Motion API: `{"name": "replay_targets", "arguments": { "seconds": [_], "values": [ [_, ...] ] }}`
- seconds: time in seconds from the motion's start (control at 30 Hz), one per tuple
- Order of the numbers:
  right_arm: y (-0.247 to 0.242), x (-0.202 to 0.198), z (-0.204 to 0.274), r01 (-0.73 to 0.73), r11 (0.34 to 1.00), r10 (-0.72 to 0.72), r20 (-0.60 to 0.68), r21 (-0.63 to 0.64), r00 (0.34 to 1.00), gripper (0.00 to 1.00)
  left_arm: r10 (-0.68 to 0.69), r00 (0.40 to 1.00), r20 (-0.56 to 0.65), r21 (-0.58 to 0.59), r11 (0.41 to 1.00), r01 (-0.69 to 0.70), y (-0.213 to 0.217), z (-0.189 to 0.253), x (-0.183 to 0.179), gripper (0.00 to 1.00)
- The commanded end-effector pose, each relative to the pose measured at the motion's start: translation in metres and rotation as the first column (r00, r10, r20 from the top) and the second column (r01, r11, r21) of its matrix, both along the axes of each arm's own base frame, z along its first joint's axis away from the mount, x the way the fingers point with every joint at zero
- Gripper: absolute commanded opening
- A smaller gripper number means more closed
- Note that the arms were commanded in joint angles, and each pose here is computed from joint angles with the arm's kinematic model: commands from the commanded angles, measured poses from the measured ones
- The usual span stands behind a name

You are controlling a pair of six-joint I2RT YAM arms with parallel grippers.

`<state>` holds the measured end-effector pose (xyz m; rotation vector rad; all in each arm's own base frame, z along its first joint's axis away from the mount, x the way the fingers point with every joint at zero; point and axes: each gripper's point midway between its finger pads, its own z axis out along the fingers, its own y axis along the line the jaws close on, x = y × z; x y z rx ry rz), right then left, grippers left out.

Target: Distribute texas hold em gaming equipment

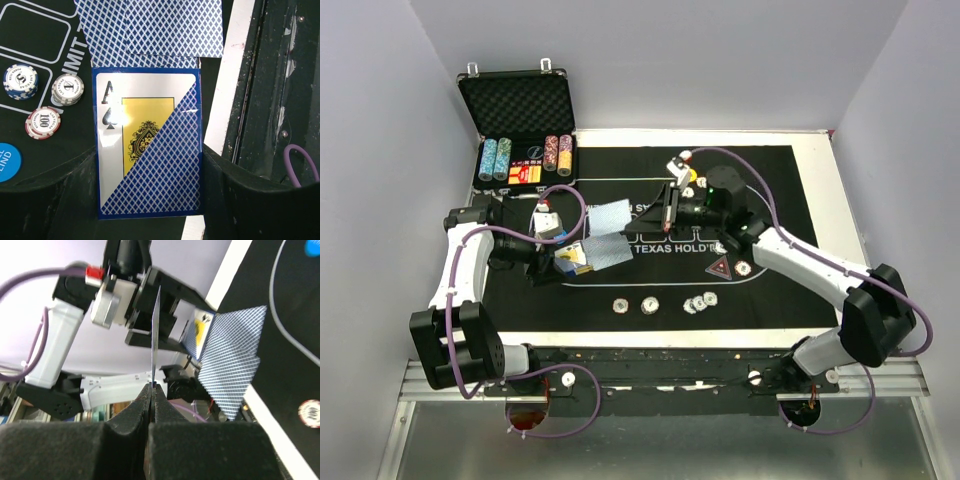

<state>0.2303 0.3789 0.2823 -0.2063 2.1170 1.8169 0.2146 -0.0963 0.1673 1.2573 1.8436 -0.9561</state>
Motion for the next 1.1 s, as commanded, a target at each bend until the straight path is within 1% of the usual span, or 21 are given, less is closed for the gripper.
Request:
{"name": "replay_targets", "arguments": {
  "seconds": [0.0,0.07,0.2,0.37,0.57,0.73,0.9,1.07],
  "values": [
    [-0.027,0.033,0.005,0.045,0.999,-0.044,0.028,-0.02,0.999,0.07,0.008,0.977,-0.213,-0.057,0.998,-0.02,-0.01,0.019,-0.052,0.12],
    [-0.036,0.051,0.004,0.068,0.997,-0.068,0.036,-0.02,0.997,0.07,0.01,0.977,-0.213,-0.051,0.998,-0.021,-0.009,0.018,-0.055,0.11],
    [-0.029,0.081,-0.011,0.056,0.998,-0.055,0.035,-0.042,0.998,0.07,0.015,0.977,-0.214,-0.05,0.998,-0.026,-0.01,0.02,-0.058,0.12],
    [-0.003,0.118,-0.047,0.018,0.999,-0.019,-0.015,-0.034,1.0,0.07,0.023,0.976,-0.215,-0.05,0.998,-0.034,-0.01,0.022,-0.057,0.12],
    [0.03,0.16,-0.104,-0.024,1.0,0.023,-0.105,-0.008,0.994,0.07,0.025,0.977,-0.214,-0.044,0.998,-0.036,-0.01,0.022,-0.059,0.11],
    [0.059,0.18,-0.147,-0.041,0.998,0.035,-0.137,-0.046,0.99,0.07,0.029,0.979,-0.204,-0.043,0.998,-0.038,-0.01,0.025,-0.058,0.11],
    [0.084,0.201,-0.176,-0.034,0.998,0.024,-0.16,-0.06,0.987,0.07,0.03,0.978,-0.207,-0.05,0.998,-0.041,-0.01,0.026,-0.056,0.11],
    [0.101,0.209,-0.206,-0.019,0.997,0.004,-0.191,-0.077,0.982,0.09,0.028,0.979,-0.203,-0.051,0.998,-0.039,-0.01,0.026,-0.057,0.12]
  ]
}}
